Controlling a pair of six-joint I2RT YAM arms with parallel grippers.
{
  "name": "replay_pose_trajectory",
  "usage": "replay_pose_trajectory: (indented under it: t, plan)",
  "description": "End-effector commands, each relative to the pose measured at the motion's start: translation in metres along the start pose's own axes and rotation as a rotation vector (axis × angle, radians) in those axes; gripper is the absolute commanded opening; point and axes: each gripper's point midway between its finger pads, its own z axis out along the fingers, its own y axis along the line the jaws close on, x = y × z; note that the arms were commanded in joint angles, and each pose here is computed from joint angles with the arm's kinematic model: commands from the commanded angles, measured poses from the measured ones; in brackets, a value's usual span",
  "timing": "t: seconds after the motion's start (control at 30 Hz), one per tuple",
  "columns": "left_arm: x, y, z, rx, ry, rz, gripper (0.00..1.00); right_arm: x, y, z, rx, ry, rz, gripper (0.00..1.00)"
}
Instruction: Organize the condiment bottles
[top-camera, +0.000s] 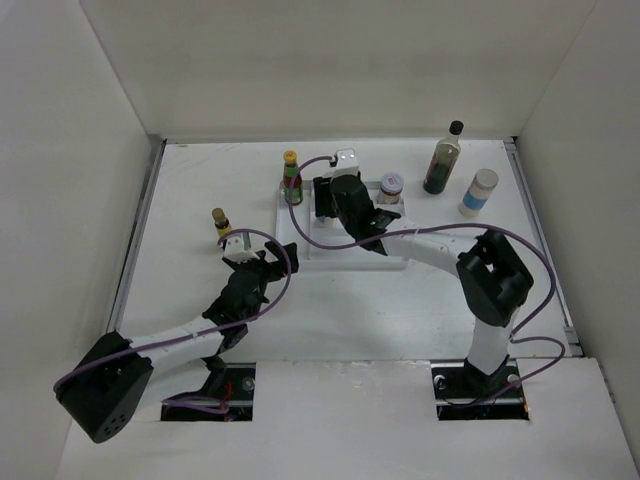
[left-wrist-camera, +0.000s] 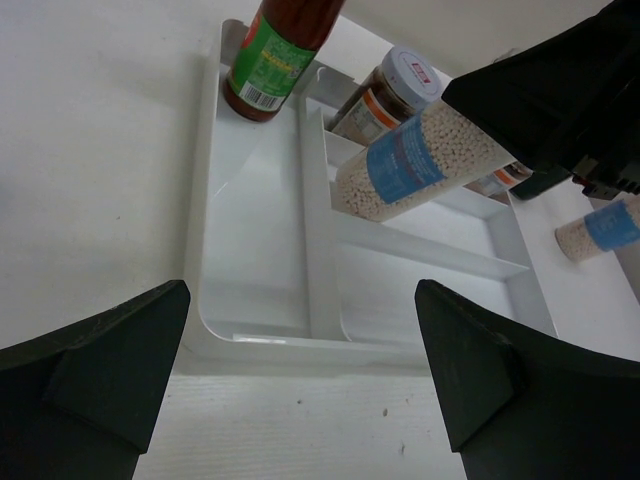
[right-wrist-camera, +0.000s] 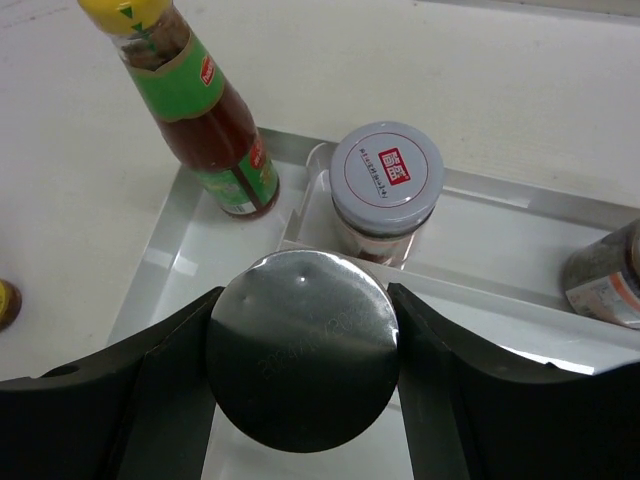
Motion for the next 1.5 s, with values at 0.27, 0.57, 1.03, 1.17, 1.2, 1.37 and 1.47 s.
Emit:
replay_pose_trajectory:
  t: [0.27, 0.57, 1.03, 1.17, 1.2, 1.37, 1.47]
  plan:
    - [-0.003, -0.013, 0.003, 0.046, 0.0, -0.031, 1.0, -0.024, 0.022, 0.005, -0.066, -0.078, 0.071, 0.81]
    - [-0.002, -0.017, 0.003, 0.059, 0.003, -0.036, 1.0, -0.095, -0.037, -0.055, -0.009, -0.22, 0.139, 0.97]
    - [0.003, -0.022, 0.003, 0.074, 0.023, -0.042, 1.0, -0.039, -0.363, -0.125, 0.784, -0.242, 0.284, 1.0]
    - [0.007, -0.023, 0.005, 0.074, 0.036, -0.036, 1.0, -0.038, -0.384, -0.106, 0.766, -0.195, 0.293, 1.0]
    - [0.007, -0.024, 0.004, 0.081, 0.038, -0.039, 1.0, -0.038, -0.388, -0.102, 0.766, -0.194, 0.295, 1.0]
    - [0.011, -0.024, 0.006, 0.078, 0.05, -0.036, 1.0, -0.037, -0.394, -0.079, 0.711, -0.181, 0.301, 1.0]
    - [0.01, -0.026, 0.005, 0.09, 0.052, -0.039, 1.0, -0.035, -0.4, -0.065, 0.703, -0.171, 0.297, 1.0]
